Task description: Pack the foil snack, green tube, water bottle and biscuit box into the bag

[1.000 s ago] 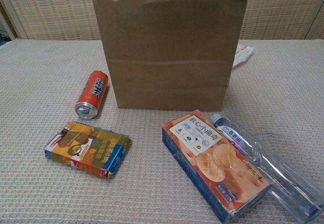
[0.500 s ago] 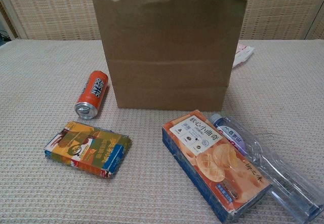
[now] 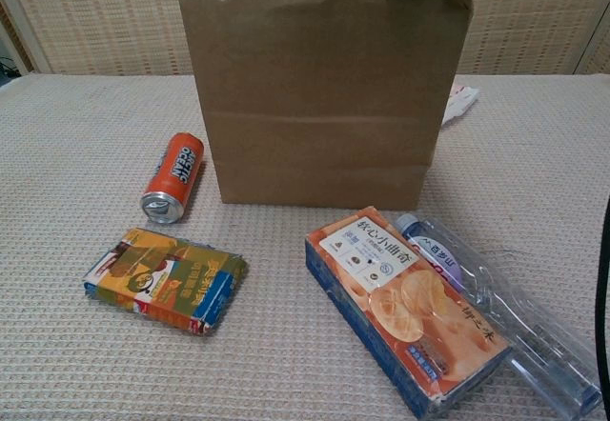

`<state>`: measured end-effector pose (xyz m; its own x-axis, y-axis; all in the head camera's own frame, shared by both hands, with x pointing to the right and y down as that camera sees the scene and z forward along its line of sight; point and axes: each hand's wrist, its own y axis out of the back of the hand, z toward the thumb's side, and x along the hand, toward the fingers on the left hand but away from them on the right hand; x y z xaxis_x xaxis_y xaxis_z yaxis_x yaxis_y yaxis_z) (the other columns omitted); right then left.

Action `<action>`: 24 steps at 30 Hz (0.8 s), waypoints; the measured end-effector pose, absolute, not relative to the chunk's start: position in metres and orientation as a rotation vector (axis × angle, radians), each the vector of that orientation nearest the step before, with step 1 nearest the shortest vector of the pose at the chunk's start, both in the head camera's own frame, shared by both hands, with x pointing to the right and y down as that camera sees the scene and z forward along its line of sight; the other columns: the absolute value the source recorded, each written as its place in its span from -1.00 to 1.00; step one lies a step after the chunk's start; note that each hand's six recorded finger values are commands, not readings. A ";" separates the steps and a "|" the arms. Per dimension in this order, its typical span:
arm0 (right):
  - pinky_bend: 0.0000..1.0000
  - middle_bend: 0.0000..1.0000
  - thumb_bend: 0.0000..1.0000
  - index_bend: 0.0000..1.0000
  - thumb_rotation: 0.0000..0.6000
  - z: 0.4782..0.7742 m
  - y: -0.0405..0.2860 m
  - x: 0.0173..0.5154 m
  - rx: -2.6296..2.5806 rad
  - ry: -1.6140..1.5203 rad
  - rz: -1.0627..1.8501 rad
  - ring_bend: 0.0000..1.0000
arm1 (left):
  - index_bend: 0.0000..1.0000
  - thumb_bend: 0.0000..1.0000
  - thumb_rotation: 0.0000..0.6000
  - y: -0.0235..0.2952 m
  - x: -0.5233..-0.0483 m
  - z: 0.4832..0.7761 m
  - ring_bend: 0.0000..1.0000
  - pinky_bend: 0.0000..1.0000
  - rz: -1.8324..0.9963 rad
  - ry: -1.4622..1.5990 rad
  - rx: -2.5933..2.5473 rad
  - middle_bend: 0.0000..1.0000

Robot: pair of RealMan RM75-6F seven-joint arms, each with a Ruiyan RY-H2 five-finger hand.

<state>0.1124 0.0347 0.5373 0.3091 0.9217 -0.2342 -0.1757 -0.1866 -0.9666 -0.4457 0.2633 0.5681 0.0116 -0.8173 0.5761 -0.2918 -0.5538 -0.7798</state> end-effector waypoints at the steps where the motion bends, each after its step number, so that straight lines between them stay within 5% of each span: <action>1: 0.04 -0.44 -0.71 -1.00 1.00 0.536 0.034 0.113 -1.398 -0.760 1.170 -0.53 | -1.00 -0.34 1.00 0.263 -0.446 0.568 -1.00 -0.98 -1.565 1.133 -1.850 -1.00; 9: -0.14 -0.59 -0.88 -1.00 1.00 0.530 0.033 0.123 -1.417 -0.790 1.195 -0.66 | -1.00 -0.34 1.00 0.264 -0.445 0.568 -1.00 -0.98 -1.566 1.132 -1.843 -1.00; 24: -0.25 -0.62 -0.89 -1.00 1.00 0.499 0.027 0.153 -1.405 -0.912 1.130 -0.70 | -1.00 -0.34 1.00 0.263 -0.446 0.569 -1.00 -0.98 -1.574 1.126 -1.836 -1.00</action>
<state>0.1529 0.0265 0.4986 0.2595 0.9538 -0.1513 -0.0534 -0.1423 -0.9884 -0.4462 0.2632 0.5689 0.0054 -0.8184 0.5746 -0.2793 -0.5530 -0.7850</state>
